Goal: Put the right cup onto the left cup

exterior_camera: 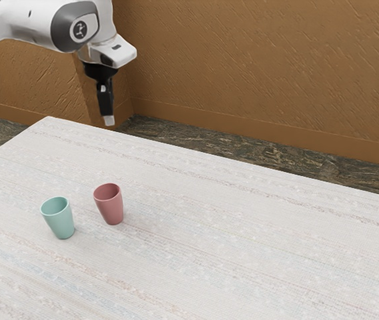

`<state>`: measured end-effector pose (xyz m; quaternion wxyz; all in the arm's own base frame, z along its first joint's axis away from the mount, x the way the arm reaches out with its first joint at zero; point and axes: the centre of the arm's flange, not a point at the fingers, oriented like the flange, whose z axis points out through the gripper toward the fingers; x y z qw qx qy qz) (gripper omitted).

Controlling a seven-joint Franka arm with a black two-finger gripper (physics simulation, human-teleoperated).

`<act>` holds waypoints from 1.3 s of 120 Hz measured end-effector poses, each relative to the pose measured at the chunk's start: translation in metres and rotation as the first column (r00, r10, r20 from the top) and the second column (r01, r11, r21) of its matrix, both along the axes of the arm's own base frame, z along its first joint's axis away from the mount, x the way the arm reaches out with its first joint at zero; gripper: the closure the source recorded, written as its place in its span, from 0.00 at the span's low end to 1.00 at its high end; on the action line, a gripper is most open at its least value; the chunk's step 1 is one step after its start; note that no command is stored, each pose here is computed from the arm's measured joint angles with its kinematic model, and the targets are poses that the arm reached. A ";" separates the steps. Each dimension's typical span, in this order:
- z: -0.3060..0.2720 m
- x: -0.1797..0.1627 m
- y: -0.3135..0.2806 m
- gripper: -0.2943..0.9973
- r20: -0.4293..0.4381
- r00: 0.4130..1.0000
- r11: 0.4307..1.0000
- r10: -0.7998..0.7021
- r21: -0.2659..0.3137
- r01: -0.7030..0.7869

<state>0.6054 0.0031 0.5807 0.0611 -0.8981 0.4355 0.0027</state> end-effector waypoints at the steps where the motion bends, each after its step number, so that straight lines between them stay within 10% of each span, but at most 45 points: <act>1: 0.000 0.000 0.000 0.23 0.000 1.000 1.000 0.001 -0.002 -0.001; 111: -0.274 0.048 0.109 0.23 -0.158 0.985 0.995 0.076 -0.056 -0.085; 156: -0.281 0.033 0.102 0.73 -0.127 0.989 0.993 0.081 -0.071 -0.090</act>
